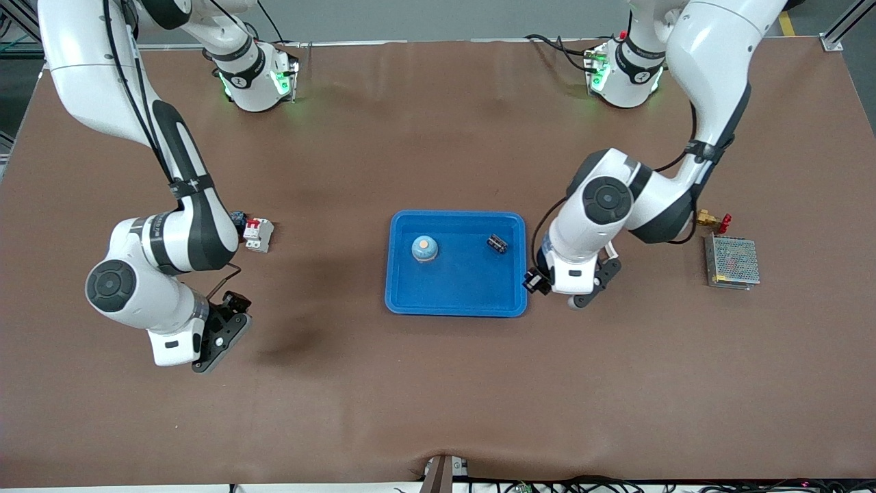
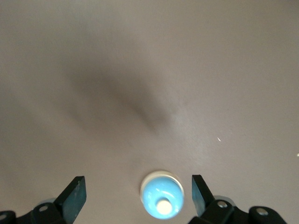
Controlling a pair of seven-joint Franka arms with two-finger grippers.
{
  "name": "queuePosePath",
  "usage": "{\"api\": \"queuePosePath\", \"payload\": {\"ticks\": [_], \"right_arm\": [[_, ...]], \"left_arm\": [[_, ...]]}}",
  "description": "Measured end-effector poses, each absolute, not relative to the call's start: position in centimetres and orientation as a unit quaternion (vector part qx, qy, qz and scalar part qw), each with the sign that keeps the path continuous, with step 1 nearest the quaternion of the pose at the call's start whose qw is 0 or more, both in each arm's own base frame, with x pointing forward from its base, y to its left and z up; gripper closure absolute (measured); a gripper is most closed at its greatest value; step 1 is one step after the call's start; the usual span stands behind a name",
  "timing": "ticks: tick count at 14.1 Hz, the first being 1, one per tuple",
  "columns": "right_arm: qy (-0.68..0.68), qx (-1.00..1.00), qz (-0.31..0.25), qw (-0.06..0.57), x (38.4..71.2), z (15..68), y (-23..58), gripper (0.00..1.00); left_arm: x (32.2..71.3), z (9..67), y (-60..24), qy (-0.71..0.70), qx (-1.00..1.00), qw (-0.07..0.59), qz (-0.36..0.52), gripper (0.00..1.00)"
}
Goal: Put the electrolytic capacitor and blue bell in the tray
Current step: 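Carry the capacitor to the tray while the right gripper reaches the second bell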
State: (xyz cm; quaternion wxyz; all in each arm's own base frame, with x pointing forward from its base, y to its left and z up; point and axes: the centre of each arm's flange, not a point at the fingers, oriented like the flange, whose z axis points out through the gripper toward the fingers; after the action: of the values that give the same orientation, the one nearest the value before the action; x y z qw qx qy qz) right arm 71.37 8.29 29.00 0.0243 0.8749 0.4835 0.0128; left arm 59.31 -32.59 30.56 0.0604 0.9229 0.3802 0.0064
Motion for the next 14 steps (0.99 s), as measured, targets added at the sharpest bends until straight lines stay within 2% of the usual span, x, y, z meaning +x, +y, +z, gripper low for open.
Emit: {"api": "queuePosePath", "payload": {"ticks": [6, 14], "right_arm": [[0.558, 0.829, -0.003, 0.035, 71.4, 27.9, 7.4, 0.00], [0.579, 0.814, -0.011, 0.030, 71.7, 26.2, 1.7, 0.00]], "left_arm": [[57.5, 25.9, -38.2, 0.410, 0.910, 0.054, -0.031, 0.67], [57.2, 21.0, -37.8, 0.416, 0.907, 0.034, -0.060, 0.67]]}}
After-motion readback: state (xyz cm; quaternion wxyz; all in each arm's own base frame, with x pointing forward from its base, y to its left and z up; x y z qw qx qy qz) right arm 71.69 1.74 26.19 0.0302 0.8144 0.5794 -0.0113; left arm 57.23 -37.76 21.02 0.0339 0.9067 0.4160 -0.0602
